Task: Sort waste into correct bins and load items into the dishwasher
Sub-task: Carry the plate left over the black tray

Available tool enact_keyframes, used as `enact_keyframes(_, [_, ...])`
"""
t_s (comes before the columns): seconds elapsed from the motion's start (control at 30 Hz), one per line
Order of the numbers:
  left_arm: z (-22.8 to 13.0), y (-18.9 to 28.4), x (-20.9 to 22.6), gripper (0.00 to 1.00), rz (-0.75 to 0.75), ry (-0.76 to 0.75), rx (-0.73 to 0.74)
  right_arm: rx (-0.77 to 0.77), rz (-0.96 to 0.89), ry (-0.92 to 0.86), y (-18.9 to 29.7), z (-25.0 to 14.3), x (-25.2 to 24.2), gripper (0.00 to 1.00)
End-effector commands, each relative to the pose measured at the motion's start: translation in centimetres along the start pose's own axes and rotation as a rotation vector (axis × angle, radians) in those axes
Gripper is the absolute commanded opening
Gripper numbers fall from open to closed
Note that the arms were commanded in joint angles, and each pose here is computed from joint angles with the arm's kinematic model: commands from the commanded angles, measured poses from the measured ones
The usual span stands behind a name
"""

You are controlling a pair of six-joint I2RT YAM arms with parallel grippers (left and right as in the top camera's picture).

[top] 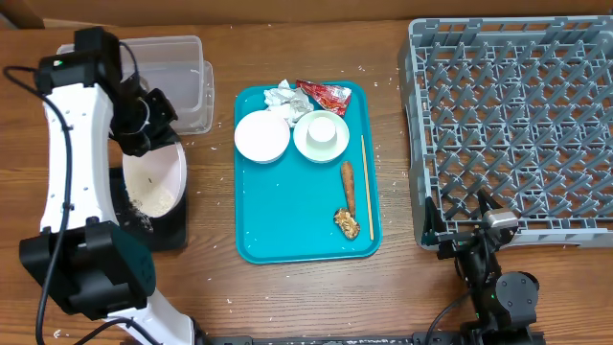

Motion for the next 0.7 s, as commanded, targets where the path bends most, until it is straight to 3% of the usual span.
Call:
enact_keyframes(0.0, [-0.2,1.1,-0.1,0.04,-0.119,-0.038,0.03,-0.008,-0.001,0.003,0.0,-0.1,-0.1,1.0])
enact_keyframes(0.67, [0.2,2.8,2.4,0.04,-0.236,-0.007,0.071,-0.007,-0.001,0.003,0.0,-0.1,-0.1,1.0])
Point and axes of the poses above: each gripper's point midway between its finger pads, its own y axis back along the fingers, its own x axis along the line the jaws close on, z = x × y, the point moved 3 cm from there along y, back along the fingers, and after that the axes turned 5 degrees about y, right-handed, at the moved point
